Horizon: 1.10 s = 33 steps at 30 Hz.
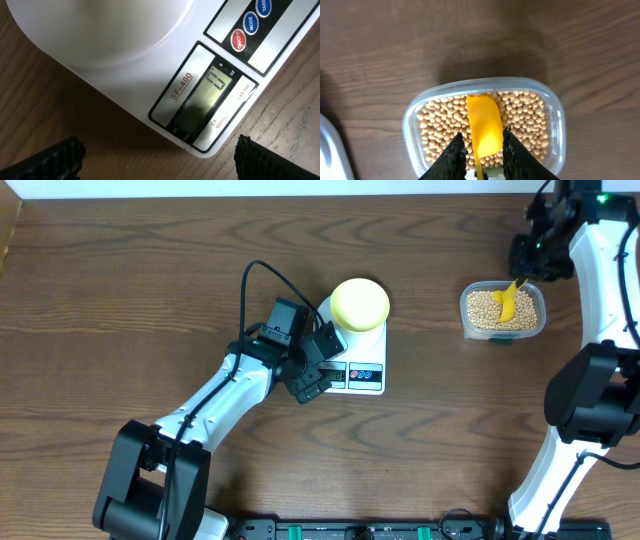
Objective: Scoop item into bowl and weigh 50g on scale
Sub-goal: 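Scoop beans with the right gripper and lift the scoop out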
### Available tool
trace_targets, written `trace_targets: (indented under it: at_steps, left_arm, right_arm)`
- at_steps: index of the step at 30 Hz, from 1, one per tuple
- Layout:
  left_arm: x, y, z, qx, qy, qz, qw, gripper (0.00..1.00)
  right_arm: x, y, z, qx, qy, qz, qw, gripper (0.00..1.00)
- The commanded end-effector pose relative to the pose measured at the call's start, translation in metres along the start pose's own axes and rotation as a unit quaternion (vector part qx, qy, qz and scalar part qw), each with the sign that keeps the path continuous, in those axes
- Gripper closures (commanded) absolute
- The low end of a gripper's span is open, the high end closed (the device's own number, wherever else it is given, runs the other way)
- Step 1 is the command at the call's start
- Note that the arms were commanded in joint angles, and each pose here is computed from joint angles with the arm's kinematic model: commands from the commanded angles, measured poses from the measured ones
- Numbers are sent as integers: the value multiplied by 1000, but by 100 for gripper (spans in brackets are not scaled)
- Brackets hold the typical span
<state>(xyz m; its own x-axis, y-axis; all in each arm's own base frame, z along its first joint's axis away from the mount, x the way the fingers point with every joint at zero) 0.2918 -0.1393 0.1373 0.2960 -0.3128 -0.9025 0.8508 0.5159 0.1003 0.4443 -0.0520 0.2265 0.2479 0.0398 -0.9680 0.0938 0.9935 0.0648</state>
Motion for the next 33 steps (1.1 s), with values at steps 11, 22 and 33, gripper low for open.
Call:
trace_targets:
  at_steps: [11, 22, 33]
  left_arm:
    - [4, -1, -3, -4, 11, -2, 1000, 2]
    - [4, -1, -3, -4, 11, -2, 1000, 2]
    - [4, -1, -3, -3, 11, -2, 1000, 2]
  right_arm:
    - [38, -2, -15, 3, 26, -2, 1000, 91]
    - [37, -9, -16, 15, 29, 16, 999, 99]
    - [44, -47, -27, 77, 30, 119, 989, 99]
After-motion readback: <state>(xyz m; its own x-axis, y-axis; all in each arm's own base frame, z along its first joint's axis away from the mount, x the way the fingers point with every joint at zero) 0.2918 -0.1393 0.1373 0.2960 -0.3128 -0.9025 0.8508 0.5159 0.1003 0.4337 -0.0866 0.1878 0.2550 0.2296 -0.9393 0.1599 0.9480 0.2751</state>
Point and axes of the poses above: each gripper's point midway between its finger pads, its own x axis out along the fingers, its own y axis along the line the jaws close on, z = x × y, the point moved 10 cm from there along -x, back along the fingers, and after that the axes turned 2 degrees about -x, right-handed, at the moved point
